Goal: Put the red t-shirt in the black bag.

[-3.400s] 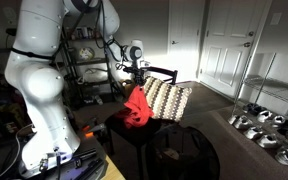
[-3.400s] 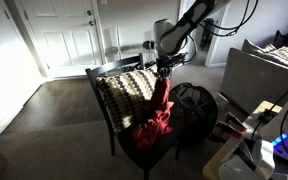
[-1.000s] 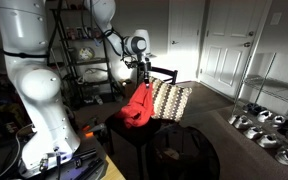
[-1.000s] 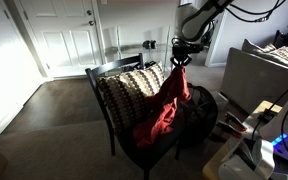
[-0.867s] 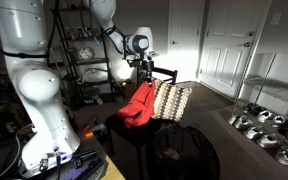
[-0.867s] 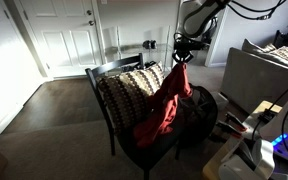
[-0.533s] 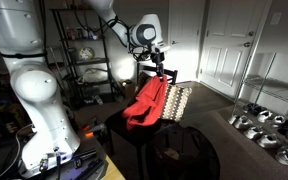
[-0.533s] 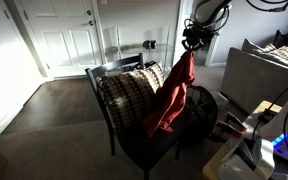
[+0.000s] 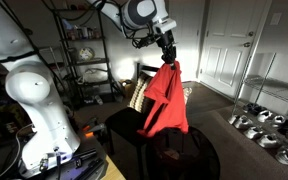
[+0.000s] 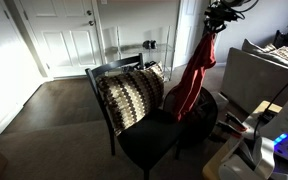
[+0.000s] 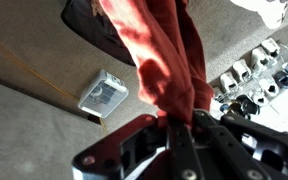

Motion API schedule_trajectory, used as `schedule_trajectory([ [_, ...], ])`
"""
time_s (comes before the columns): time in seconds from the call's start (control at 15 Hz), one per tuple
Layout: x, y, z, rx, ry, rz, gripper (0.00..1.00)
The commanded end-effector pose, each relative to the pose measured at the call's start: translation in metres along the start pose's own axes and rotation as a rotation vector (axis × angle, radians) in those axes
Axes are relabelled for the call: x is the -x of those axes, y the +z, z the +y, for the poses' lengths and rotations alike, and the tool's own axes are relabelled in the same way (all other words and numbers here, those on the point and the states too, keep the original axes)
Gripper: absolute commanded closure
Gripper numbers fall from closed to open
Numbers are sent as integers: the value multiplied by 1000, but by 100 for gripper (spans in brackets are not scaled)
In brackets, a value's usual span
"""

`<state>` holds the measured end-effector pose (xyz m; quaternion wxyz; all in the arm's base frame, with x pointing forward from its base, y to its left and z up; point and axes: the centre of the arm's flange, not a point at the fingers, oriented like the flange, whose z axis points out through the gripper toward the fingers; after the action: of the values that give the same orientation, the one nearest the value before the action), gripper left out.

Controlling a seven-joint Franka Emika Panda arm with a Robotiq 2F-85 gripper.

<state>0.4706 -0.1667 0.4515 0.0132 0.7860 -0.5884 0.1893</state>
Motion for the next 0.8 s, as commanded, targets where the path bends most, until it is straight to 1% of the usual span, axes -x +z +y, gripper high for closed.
schedule_trajectory([
  [0.0,-9,-49,36,-79,117,27,99],
  [0.2,-23,-78,52,-134,176,65,99],
  [0.33,-25,-91,55,-162,193,107,99],
  [0.53,-14,-92,46,-177,203,139,99],
  [0.6,-11,-92,43,-186,224,143,99],
  [0.73,-7,-96,36,-232,303,132,99],
])
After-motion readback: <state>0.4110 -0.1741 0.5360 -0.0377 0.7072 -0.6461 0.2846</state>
